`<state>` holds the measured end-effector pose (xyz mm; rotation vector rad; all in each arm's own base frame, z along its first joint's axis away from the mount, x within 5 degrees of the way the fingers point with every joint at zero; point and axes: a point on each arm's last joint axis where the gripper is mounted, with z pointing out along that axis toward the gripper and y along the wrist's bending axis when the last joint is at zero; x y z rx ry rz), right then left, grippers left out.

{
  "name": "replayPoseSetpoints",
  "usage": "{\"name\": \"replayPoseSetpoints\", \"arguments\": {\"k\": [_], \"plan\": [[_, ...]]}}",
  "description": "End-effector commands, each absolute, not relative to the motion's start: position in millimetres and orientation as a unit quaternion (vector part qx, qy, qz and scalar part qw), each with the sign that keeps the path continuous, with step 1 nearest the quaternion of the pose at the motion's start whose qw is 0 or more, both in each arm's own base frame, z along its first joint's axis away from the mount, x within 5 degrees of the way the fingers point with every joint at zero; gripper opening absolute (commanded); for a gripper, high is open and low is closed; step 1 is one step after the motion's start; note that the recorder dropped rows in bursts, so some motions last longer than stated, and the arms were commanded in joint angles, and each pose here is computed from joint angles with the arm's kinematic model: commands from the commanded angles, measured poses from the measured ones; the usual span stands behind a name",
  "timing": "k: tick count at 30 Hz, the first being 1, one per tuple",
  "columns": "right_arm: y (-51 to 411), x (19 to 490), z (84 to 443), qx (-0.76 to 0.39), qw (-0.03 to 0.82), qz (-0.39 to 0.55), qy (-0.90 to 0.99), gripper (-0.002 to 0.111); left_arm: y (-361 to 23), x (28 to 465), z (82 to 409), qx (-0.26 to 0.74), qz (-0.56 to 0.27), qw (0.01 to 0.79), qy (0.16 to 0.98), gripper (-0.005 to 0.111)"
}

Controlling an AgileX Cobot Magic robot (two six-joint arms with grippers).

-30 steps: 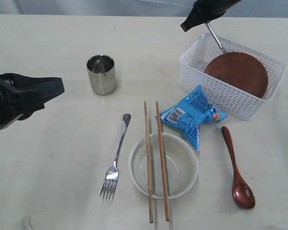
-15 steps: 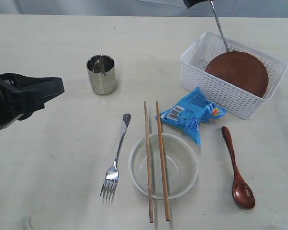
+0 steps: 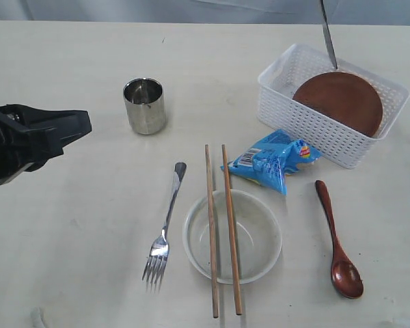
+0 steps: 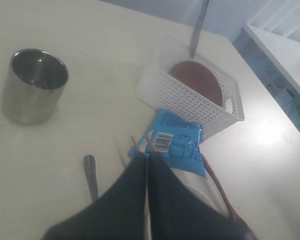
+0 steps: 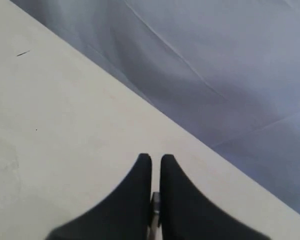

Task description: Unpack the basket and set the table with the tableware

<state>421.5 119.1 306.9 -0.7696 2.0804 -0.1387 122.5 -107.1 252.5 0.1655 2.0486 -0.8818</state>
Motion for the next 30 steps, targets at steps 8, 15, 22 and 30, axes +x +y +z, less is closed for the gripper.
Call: {"name": "replayPoseSetpoints", "arguments": {"k": [8,15,22,30], "plan": [[111,389,348,-0.273,0.427,-0.022,0.862,0.000,-107,122,253,0.069,-0.354,0.439,0.823,0.000],[112,369,369,-0.249,0.427,0.034,0.868,0.000,-112,120,261,0.075,-0.383,0.429,0.815,0.000],[121,349,376,-0.254,0.390,0.116,0.877,0.000,-115,117,263,0.129,-0.375,0.431,0.810,0.000],[122,324,397,-0.265,0.381,0.156,0.872,0.000,-116,117,266,0.181,-0.357,0.426,0.811,0.000]]}}
